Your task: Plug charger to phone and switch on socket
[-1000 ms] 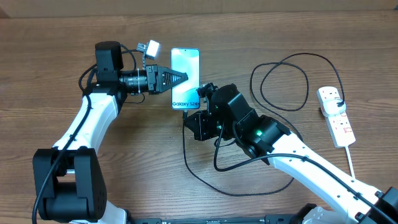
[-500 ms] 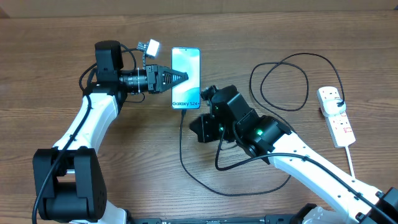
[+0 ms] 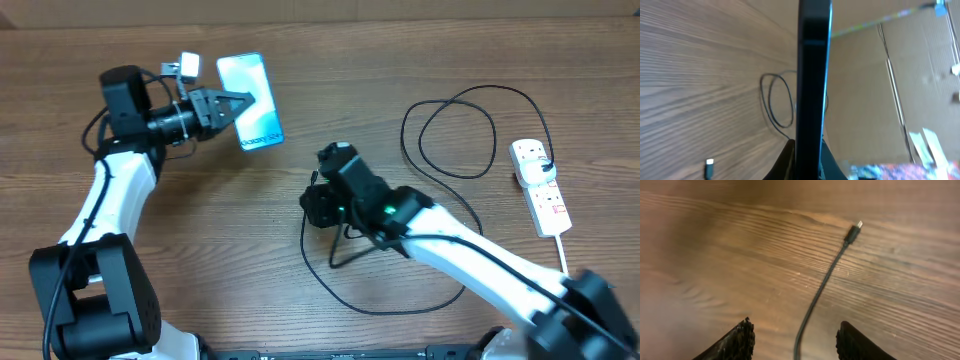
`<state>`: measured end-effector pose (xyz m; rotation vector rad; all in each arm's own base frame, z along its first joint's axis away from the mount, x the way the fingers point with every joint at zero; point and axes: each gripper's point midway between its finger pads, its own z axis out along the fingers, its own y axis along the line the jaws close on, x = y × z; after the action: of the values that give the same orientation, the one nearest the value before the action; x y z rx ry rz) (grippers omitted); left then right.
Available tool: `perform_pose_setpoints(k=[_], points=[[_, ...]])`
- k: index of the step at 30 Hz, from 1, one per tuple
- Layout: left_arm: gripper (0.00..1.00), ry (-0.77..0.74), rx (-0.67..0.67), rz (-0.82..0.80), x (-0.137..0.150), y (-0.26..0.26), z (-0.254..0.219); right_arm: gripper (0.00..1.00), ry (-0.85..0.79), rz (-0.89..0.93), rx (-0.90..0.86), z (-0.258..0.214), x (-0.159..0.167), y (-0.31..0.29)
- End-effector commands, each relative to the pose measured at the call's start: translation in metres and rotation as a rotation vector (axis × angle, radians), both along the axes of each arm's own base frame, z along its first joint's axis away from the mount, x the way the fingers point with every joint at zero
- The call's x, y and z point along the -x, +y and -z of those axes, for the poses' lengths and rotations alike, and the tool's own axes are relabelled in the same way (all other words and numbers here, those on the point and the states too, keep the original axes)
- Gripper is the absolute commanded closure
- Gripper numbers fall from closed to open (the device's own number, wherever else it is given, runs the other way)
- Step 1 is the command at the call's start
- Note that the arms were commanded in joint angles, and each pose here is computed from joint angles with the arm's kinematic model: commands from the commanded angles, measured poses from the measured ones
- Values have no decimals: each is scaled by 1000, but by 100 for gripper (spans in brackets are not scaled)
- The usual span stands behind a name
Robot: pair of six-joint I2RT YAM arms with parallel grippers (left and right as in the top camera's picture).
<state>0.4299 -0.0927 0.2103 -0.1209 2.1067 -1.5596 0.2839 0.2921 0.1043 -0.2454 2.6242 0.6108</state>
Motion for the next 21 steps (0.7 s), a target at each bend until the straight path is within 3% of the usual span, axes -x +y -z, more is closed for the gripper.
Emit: perform_pose_setpoints(k=[1, 7, 21], points=[[96, -5, 12, -28, -2, 15, -7, 47, 45, 111, 51, 33, -15, 2], [96, 24, 14, -36, 0, 18, -2, 47, 50, 226, 169, 57, -55, 12], [96, 28, 31, -14, 4, 16, -4, 57, 73, 408, 246, 95, -84, 7]])
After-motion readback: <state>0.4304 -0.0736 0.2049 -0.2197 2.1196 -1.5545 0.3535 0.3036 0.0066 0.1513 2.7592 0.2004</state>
